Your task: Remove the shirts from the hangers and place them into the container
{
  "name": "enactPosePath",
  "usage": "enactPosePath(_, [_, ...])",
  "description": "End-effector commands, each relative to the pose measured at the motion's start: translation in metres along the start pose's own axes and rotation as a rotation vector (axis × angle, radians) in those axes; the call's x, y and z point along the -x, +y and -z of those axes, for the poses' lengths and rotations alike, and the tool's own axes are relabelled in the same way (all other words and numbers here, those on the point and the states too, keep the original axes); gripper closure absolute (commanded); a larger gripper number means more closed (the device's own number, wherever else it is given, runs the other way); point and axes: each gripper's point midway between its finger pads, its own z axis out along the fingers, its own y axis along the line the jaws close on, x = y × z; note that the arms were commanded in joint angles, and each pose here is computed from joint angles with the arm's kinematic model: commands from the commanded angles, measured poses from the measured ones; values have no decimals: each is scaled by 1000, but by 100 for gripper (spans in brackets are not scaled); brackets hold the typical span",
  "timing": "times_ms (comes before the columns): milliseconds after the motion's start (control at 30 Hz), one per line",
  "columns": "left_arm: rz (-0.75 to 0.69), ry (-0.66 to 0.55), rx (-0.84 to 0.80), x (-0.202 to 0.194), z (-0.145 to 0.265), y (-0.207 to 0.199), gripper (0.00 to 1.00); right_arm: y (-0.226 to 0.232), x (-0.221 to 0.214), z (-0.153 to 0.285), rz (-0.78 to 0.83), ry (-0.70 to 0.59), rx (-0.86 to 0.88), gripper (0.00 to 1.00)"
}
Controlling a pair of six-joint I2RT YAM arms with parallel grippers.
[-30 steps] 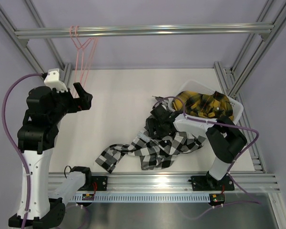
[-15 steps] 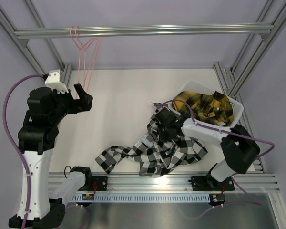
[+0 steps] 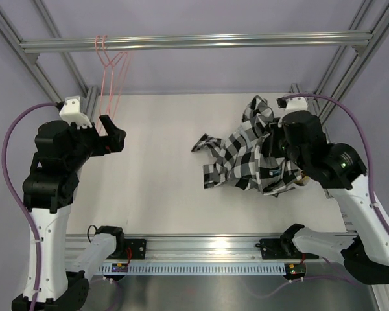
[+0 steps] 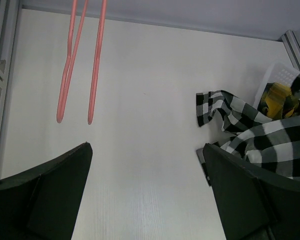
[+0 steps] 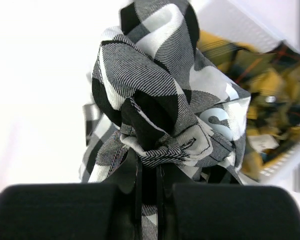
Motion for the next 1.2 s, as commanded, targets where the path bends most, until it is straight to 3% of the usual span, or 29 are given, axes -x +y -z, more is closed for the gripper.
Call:
enactPosePath(0, [8, -53, -52, 15, 9, -12, 1, -35, 15, 30, 38, -62, -105, 100])
enactPosePath(133, [16, -52, -68, 14, 8, -15, 1, -62, 43, 45, 23, -190, -196, 100])
enactPosePath(267, [24, -47, -91, 13, 7, -19, 1, -88, 46, 29, 22, -180, -288, 100])
enactPosePath(433, [38, -37, -111, 8, 7, -22, 1, -116, 22, -20, -70, -82, -315, 100])
enactPosePath(700, [58, -4, -142, -6, 6, -26, 1, -117, -32, -108, -295, 156, -189, 100])
enactPosePath(867, [57, 8, -150, -13, 6, -26, 1, -134, -61, -161, -398, 292, -224, 100])
enactPosePath(1033, [56, 9, -150, -17, 6, -25, 1, -126, -115, -217, -466, 489, -178, 100])
enactPosePath(1167, [46, 8, -131, -18, 7, -21, 1, -106, -157, -236, -518, 593, -105, 100])
